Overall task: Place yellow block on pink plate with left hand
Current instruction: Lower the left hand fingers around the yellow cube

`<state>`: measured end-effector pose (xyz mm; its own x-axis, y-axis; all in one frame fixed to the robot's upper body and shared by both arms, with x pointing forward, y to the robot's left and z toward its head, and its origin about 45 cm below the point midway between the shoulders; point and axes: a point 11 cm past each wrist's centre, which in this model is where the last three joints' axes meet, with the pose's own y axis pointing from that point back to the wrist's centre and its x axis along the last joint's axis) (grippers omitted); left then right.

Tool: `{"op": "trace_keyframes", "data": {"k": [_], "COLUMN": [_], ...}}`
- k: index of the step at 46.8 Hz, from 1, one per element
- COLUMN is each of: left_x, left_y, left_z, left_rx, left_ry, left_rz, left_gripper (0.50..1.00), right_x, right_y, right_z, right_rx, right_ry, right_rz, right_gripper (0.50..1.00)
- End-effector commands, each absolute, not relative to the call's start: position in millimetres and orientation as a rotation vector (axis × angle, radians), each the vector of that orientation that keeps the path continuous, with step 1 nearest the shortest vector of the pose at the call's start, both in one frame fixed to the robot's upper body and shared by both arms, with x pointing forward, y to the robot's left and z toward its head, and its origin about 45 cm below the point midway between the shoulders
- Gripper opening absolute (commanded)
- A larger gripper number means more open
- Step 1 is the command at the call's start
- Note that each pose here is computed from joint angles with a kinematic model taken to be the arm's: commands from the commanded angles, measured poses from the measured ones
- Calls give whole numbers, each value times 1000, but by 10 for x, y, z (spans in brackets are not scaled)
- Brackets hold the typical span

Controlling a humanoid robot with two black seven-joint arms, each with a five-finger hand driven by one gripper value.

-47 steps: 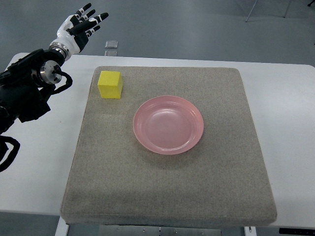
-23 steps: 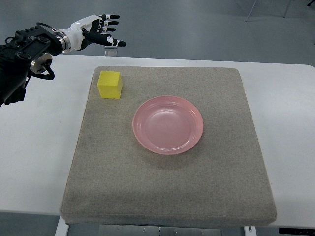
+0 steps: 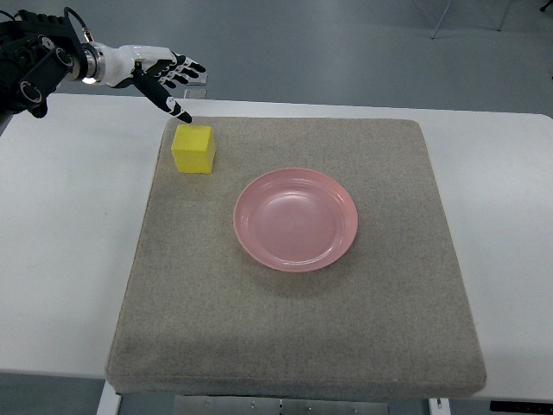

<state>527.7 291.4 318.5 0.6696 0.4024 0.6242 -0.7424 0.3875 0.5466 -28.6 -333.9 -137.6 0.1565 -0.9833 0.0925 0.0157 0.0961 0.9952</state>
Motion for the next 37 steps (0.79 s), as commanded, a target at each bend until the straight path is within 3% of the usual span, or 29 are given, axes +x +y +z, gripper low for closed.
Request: {"op": "trace_keyframes", "data": {"k": [1, 18, 37], "left_x": [5255, 5145, 5119], "left_y": [2856, 2697, 2541], "left_z": [3153, 3039, 2911], "left_rx": [948, 1050, 1074], "left_ry": [-465, -592, -617], "left_rz": [701, 476, 415], "left_gripper": [992, 992, 992], "right_x": [-288, -286, -286], "right_y": [-3339, -3339, -3339], "right_z": [-1376, -1376, -1376], "right_rx": [1192, 1193, 1193], "right_ry": [-1120, -1121, -1121], "right_rz": [-1037, -1037, -1037], "right_gripper": [924, 924, 924]}}
